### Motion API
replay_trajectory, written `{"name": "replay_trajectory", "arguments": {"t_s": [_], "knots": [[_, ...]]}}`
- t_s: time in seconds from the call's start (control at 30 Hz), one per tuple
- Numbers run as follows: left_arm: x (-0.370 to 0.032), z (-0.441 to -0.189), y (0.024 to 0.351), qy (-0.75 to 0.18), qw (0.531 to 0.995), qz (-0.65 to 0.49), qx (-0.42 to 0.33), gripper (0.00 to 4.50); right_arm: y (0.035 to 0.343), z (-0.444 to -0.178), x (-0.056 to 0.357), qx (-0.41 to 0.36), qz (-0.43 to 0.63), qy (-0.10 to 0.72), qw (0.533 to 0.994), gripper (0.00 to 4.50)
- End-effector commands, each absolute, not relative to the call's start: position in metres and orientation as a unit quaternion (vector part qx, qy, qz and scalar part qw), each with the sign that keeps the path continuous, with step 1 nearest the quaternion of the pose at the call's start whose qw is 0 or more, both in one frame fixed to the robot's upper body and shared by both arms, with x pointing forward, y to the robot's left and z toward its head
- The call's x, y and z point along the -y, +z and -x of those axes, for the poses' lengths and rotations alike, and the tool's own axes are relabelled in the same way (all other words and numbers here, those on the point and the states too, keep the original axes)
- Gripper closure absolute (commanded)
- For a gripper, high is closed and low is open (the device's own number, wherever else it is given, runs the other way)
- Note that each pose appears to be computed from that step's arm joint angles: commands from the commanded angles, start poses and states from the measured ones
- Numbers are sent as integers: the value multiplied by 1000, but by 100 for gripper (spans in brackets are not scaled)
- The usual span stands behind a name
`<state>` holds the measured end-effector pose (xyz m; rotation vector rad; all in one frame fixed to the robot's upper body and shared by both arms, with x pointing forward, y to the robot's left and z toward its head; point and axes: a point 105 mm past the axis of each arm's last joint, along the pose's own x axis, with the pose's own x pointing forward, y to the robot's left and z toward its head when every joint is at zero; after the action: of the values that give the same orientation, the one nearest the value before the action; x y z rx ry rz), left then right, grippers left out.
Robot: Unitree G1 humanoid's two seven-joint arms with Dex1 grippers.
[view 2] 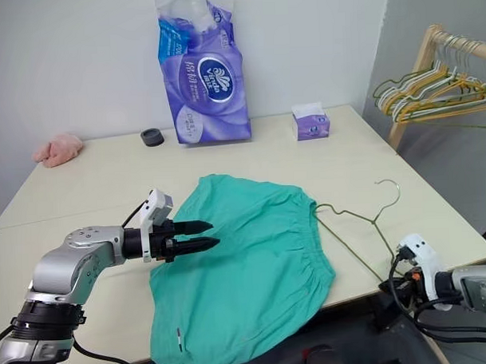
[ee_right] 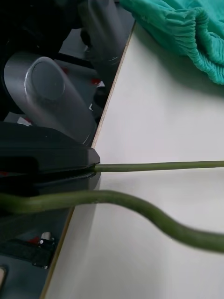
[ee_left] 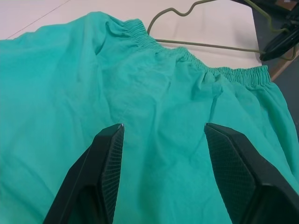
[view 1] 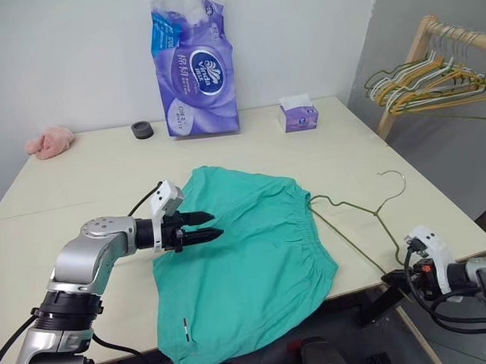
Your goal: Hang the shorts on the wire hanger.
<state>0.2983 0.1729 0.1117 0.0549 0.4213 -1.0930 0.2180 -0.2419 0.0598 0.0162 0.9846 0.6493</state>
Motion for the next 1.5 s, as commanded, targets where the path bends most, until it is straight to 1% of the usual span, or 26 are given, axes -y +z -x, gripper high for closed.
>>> {"name": "replay_trajectory", "arguments": {"t_s": [0.03, 0.17, 0.33, 0.47, 0.73, 0.97, 1.23, 1.4, 1.5], "knots": [[-171, -299, 123, -519, 834, -44, -181, 161, 71, -224, 236, -452, -3, 323, 832, 450], [-176, -300, 125, -509, 841, -46, -180, 161, 80, -235, 234, -444, 13, 340, 829, 450], [-183, -301, 121, -495, 848, -49, -184, 161, 84, -246, 254, -444, 52, 319, 836, 450], [-184, -301, 120, -493, 849, -48, -185, 161, 84, -247, 255, -444, 39, 323, 835, 450], [-185, -299, 117, -496, 846, -51, -191, 161, 73, -242, 241, -461, 28, 351, 814, 450], [-185, -298, 118, -500, 844, -49, -190, 161, 86, -250, 230, -453, -6, 377, 808, 450], [-184, -300, 118, -501, 844, -49, -185, 161, 79, -276, 208, -465, -18, 387, 796, 450], [-183, -299, 118, -501, 845, -49, -181, 161, 72, -285, 198, -474, -30, 386, 791, 450], [-184, -299, 119, -497, 848, -48, -178, 161, 77, -292, 187, -458, -43, 399, 794, 450]]}}
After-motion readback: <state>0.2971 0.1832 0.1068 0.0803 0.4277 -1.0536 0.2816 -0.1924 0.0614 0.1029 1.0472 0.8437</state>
